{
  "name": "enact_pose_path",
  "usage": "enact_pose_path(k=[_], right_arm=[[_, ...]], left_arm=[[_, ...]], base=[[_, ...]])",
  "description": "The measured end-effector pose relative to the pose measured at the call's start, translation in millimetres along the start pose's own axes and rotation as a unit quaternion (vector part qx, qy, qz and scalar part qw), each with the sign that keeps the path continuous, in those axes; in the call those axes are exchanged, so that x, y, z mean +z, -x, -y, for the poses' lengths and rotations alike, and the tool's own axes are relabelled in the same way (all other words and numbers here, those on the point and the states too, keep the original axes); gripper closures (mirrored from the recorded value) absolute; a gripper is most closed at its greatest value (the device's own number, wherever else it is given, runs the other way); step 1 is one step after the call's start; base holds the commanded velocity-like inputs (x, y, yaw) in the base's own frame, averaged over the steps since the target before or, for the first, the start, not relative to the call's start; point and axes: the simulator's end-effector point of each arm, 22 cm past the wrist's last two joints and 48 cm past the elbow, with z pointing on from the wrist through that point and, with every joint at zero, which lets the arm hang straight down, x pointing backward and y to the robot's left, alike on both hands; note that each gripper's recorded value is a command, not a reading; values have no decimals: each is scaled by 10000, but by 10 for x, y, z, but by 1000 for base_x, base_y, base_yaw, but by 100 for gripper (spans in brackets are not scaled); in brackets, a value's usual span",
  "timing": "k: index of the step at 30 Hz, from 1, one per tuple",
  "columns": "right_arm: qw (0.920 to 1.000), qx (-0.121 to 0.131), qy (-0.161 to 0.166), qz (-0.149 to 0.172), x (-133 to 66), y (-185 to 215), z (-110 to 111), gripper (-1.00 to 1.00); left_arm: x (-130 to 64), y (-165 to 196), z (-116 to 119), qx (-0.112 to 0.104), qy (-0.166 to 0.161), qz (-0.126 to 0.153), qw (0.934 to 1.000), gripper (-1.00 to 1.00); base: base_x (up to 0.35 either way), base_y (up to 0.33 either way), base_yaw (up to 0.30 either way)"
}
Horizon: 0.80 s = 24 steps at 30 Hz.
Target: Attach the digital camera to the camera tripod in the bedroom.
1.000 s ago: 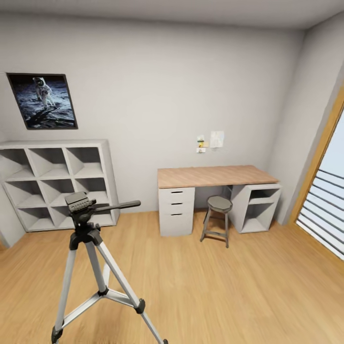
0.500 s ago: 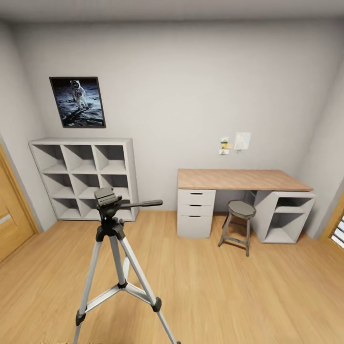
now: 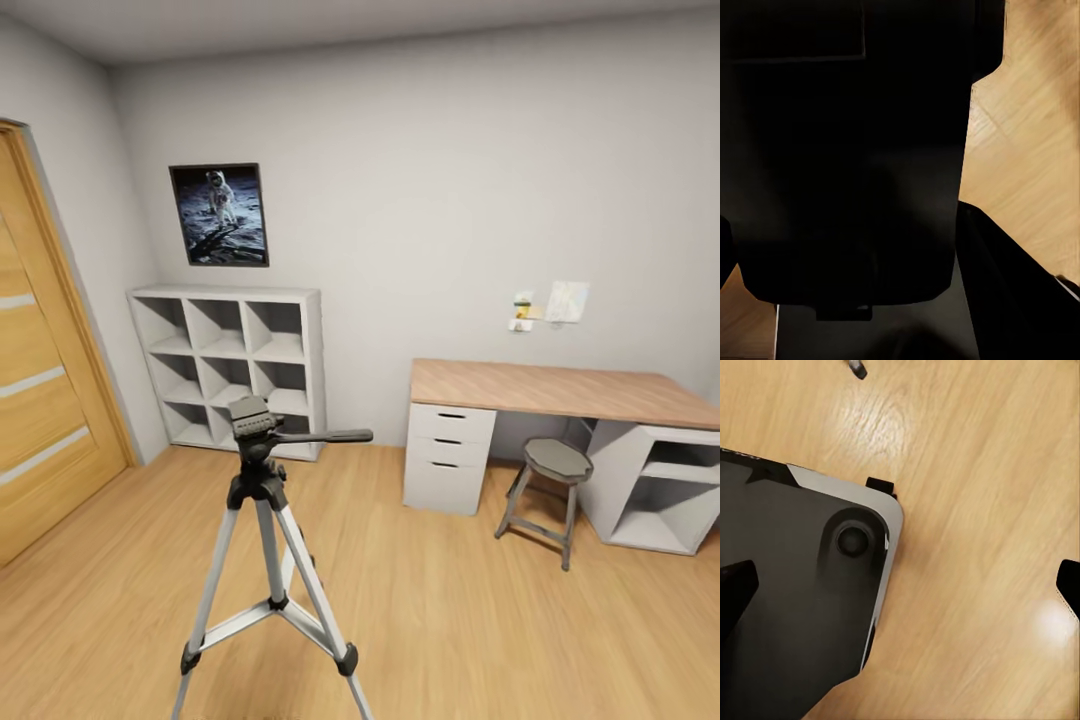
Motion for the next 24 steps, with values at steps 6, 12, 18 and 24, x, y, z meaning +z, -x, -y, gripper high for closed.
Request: enact_pose_path(k=[6, 12, 18, 24], right_arm=[[10000, -4, 0, 1, 0, 1, 0, -100], [10000, -6, 0, 1, 0, 1, 0, -100], [10000, -6, 0, 1, 0, 1, 0, -100], [10000, -6, 0, 1, 0, 1, 0, -100]], left_arm=[[0, 2, 0, -3, 1, 4, 10000, 100], [0, 4, 0, -10, 1, 8, 10000, 100], [0, 4, -1, -15, 4, 8, 10000, 100], [0, 4, -3, -17, 8, 8, 10000, 100]], base=[[8, -6, 300], [2, -1, 300], [0, 0, 300], [0, 0, 300]])
